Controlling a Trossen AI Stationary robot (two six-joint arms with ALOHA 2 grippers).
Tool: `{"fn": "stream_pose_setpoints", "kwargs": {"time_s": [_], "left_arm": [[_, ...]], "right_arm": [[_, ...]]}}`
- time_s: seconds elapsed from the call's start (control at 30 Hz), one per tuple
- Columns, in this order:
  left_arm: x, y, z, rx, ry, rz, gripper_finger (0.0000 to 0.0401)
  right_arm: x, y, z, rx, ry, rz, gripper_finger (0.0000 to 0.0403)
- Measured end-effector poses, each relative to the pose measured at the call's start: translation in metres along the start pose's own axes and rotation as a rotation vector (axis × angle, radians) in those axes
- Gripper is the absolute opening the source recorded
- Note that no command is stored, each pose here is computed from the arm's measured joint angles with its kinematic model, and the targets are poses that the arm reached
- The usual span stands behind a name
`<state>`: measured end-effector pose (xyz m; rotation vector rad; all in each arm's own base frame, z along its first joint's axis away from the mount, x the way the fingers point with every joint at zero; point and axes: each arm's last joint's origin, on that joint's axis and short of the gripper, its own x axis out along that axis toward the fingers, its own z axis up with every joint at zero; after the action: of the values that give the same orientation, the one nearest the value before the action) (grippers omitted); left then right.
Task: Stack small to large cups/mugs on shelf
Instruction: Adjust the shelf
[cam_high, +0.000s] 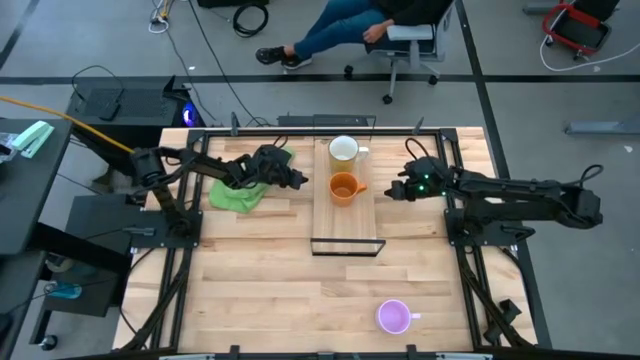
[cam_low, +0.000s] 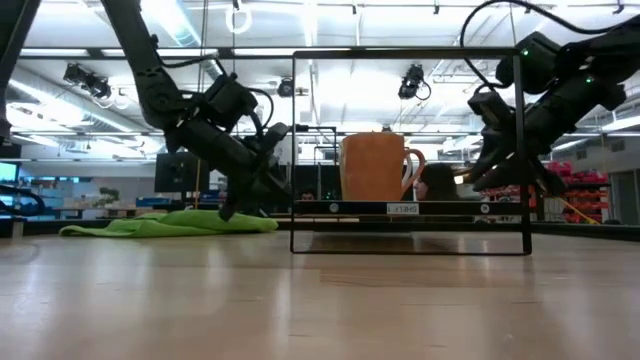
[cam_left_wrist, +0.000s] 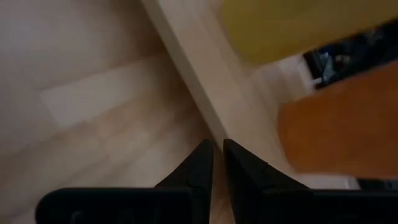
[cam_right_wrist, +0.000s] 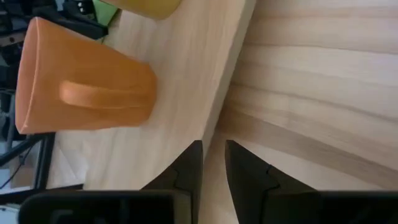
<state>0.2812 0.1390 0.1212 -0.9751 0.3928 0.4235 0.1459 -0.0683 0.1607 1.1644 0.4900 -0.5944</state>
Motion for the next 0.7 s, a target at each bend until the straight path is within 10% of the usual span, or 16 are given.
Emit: {"fn": "stream_pose_setpoints", "kwargs": {"time_s": [0.7], "left_arm": [[0.002,-0.003,-0.002,0.003,0.013,-0.032,0.0082]], "right_arm": [[0.033,-0.006,0.016,0.036,0.026,0.008,0.0077]]}}
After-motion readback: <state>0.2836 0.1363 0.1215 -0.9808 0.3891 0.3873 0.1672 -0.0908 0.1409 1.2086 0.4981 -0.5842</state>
